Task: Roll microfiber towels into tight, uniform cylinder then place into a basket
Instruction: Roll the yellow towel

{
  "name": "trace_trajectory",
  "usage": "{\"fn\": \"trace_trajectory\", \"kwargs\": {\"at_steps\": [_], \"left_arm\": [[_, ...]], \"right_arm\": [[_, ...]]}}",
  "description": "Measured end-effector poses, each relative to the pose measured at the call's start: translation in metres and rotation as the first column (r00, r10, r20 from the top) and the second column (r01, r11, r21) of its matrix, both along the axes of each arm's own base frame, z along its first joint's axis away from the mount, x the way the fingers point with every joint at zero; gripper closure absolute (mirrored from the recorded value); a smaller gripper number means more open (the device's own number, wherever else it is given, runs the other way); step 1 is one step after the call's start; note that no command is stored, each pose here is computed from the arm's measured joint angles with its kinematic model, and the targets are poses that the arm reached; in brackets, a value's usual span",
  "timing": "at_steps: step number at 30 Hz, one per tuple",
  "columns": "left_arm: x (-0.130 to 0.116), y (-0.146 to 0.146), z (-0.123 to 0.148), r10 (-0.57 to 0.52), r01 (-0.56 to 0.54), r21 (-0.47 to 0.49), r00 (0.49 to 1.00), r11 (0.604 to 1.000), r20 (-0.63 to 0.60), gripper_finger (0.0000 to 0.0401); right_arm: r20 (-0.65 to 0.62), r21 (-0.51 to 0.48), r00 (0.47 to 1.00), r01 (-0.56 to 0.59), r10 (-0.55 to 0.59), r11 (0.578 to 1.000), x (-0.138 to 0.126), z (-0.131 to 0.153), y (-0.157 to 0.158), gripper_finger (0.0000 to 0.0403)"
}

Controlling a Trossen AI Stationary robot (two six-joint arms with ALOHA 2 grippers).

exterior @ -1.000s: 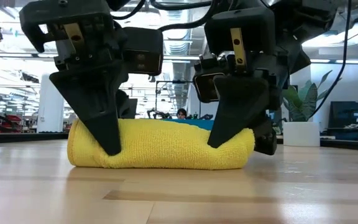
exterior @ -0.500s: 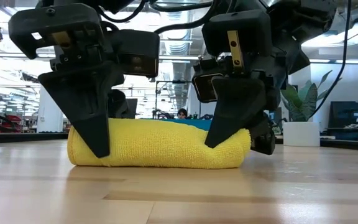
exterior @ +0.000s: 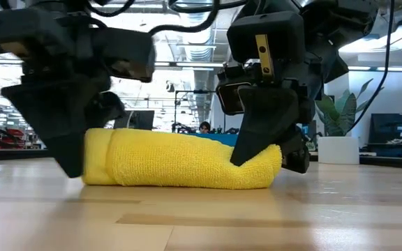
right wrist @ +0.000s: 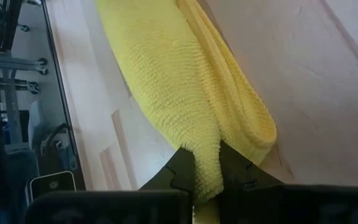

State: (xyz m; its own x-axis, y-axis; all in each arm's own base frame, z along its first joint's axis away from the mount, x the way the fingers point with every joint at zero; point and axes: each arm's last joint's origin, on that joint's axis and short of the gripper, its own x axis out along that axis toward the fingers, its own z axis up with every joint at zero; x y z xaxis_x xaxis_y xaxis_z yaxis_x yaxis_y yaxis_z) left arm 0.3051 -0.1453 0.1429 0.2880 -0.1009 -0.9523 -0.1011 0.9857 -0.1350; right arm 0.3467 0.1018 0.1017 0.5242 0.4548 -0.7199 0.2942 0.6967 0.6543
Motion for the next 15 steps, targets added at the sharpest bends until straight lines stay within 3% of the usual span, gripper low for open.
{"fn": "trace_trajectory", "kwargs": {"at_steps": [8, 15], "left_arm": [[-0.01, -0.01, 0.008, 0.013, -0.013, 0.038, 1.0, 0.999, 0.012, 0.0243], [-0.024, -0.019, 0.033, 0.014, -0.029, 0.122, 0.993, 0.992, 0.119, 0.0243]], "right_arm": [[0.001, 0.0, 1.0, -0.002, 0.002, 1.0, 0.0, 0.0, 0.001, 0.0351], [0.0, 0.0, 1.0, -0.003, 0.003, 1.0, 0.0, 0.0, 0.001, 0.0351]]}}
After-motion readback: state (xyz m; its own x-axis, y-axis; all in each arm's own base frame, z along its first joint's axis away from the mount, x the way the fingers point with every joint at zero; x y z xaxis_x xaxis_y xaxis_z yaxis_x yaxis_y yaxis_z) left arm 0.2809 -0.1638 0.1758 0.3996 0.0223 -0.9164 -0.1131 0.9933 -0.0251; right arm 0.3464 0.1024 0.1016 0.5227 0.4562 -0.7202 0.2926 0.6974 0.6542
